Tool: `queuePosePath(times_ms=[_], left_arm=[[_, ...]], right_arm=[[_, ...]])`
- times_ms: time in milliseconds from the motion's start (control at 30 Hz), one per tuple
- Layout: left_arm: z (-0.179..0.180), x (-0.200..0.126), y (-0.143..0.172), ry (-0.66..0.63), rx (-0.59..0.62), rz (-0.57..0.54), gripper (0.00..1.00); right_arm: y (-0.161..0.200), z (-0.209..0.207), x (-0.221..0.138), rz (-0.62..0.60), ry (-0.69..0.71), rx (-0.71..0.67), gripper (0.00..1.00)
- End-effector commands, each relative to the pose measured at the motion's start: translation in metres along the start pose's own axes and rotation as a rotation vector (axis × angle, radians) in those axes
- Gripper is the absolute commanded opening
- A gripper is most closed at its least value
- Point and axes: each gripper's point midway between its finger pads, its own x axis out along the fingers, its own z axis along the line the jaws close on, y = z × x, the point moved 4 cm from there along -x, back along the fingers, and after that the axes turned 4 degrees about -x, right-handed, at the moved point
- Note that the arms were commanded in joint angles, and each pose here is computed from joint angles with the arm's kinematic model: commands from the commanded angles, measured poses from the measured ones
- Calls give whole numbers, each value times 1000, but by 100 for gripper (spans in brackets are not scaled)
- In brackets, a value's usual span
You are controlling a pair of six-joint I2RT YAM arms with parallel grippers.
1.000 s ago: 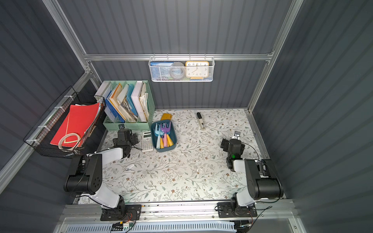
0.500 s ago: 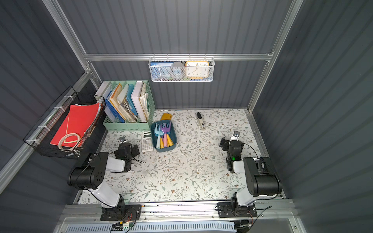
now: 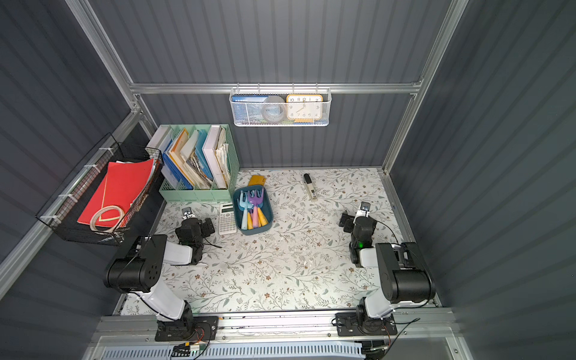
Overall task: Put the rake into the storage box
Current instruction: Reset both arms
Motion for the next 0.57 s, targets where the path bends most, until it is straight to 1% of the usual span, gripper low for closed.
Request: queuePosePath(times_ms=[0, 433, 533], left_arm=[[0, 1, -10, 5, -26, -29, 100], [-1, 3, -10, 25, -34, -13, 100], [2, 2, -9, 7, -33, -21, 100]], right_arm=[[-1, 1, 1, -9, -4, -2, 99], [-1, 1, 1, -9, -3, -2, 99], [-1, 1, 1, -10, -2, -1, 99]])
